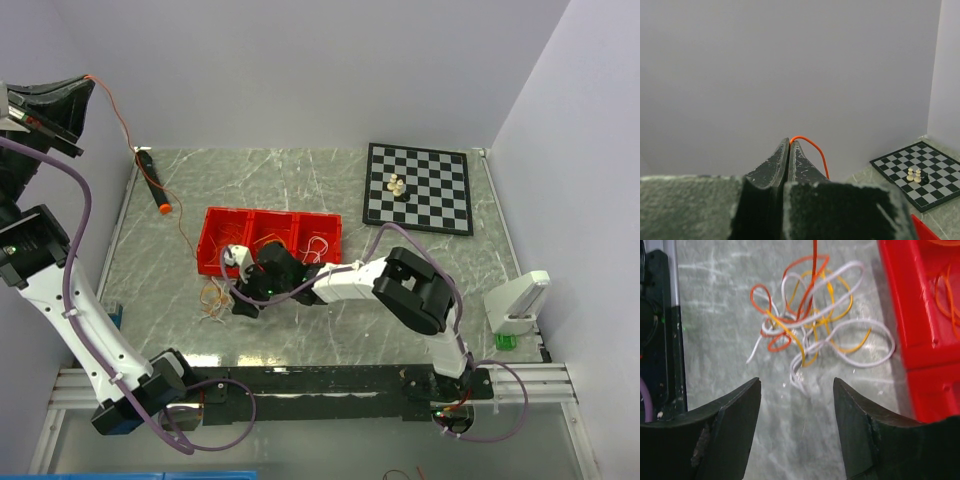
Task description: Untangle the cables
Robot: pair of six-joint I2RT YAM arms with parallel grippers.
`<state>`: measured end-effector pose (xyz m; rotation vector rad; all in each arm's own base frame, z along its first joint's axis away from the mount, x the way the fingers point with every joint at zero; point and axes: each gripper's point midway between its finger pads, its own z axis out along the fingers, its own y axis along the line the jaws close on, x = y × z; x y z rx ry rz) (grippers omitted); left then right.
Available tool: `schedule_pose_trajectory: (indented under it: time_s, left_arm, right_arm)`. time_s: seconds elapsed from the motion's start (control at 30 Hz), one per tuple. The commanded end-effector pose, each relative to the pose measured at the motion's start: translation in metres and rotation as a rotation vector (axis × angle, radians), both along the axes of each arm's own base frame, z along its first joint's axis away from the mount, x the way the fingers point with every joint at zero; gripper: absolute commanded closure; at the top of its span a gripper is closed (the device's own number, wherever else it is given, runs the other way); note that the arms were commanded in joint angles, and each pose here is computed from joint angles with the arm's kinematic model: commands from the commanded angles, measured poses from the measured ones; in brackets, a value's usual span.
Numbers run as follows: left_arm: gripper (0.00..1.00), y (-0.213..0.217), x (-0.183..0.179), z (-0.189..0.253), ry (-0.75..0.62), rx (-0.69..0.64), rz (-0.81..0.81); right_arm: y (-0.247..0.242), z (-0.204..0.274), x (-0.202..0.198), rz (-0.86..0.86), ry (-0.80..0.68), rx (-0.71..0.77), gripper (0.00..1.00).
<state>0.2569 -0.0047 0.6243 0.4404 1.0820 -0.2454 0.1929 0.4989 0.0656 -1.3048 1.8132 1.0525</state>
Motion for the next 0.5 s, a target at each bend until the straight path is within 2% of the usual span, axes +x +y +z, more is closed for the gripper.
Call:
schedule_pose_trajectory:
  time_s: [0.0, 0.1, 0.33, 0.47]
  left_arm:
    - [0.99, -0.004, -0.008, 0.013, -0.046, 0.026, 0.021]
    - [0.99, -0.004, -0.009, 0.015, -0.053, 0.029, 0.025]
    - [0.99, 0.003, -0.004, 0.015, -0.057, 0.022, 0.053]
    - [0.99, 0.003, -0.004, 0.017, -0.064, 0.014, 0.052]
  right_arm:
    - [0.019, 0.009, 0.008, 0.028, -0.03, 0.05, 0.37]
    - [0.023, 0.007, 0.006, 0.044, -0.014, 0.04, 0.44]
    - [0.018, -0.005, 0.004, 0.04, 0.013, -0.012, 0.68]
    - [0.007, -0.009, 0.003, 0.017, 0.01, -0.033, 0.9]
